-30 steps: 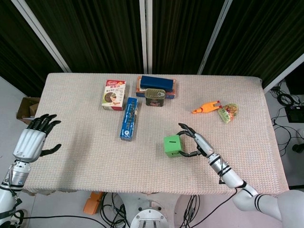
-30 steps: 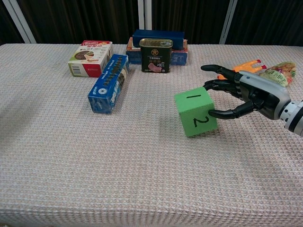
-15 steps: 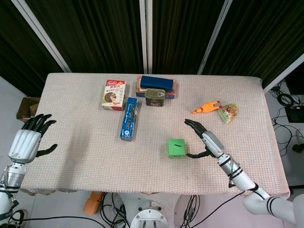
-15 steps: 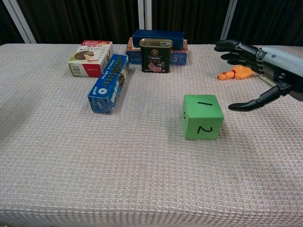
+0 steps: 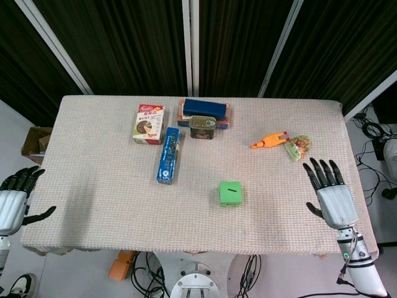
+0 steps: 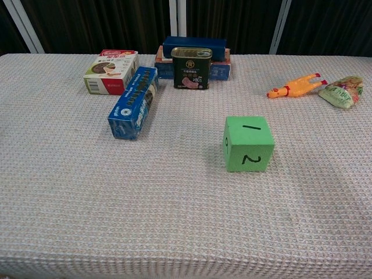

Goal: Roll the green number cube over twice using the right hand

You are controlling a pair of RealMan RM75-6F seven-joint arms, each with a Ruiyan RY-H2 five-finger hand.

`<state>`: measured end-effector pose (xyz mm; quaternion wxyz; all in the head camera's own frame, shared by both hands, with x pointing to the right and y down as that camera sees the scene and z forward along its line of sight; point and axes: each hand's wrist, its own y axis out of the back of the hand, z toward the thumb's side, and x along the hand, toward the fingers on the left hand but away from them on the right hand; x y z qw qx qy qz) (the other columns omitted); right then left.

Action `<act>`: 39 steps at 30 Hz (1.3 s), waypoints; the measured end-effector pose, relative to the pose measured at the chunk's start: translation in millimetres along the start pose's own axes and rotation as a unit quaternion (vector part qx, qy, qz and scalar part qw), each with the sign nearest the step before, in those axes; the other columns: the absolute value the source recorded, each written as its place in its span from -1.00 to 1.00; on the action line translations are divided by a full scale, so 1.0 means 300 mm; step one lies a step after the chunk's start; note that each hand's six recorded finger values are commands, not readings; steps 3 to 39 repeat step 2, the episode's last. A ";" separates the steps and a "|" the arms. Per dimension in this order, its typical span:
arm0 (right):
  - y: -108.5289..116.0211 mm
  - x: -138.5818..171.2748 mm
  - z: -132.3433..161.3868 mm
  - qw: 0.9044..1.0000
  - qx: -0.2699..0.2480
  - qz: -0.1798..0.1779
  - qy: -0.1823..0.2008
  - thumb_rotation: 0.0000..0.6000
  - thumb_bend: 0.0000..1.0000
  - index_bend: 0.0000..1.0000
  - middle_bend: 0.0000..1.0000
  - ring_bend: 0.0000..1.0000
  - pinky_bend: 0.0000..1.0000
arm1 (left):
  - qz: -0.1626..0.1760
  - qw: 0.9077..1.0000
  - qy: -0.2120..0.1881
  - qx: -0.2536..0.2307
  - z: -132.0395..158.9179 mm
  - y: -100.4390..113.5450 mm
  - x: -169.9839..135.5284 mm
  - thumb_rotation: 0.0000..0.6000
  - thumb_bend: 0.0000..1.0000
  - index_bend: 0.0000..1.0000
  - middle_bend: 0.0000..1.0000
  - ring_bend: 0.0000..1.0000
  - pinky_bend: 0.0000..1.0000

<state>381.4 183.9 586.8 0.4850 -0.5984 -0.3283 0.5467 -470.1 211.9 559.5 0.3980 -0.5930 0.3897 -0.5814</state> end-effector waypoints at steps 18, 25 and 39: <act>0.001 0.038 -0.046 0.999 0.027 0.008 -0.028 1.00 -1.00 -1.00 -1.00 -1.00 -1.00 | 0.003 1.000 -0.002 0.000 0.001 -0.001 -0.019 0.54 -0.71 -0.72 -0.78 -0.79 -0.59; 0.001 0.038 -0.046 0.999 0.027 0.008 -0.028 1.00 -1.00 -1.00 -1.00 -1.00 -1.00 | 0.003 1.000 -0.002 0.000 0.001 -0.001 -0.019 0.54 -0.71 -0.72 -0.78 -0.79 -0.59; 0.001 0.038 -0.046 0.999 0.027 0.008 -0.028 1.00 -1.00 -1.00 -1.00 -1.00 -1.00 | 0.003 1.000 -0.002 0.000 0.001 -0.001 -0.019 0.54 -0.71 -0.72 -0.78 -0.79 -0.59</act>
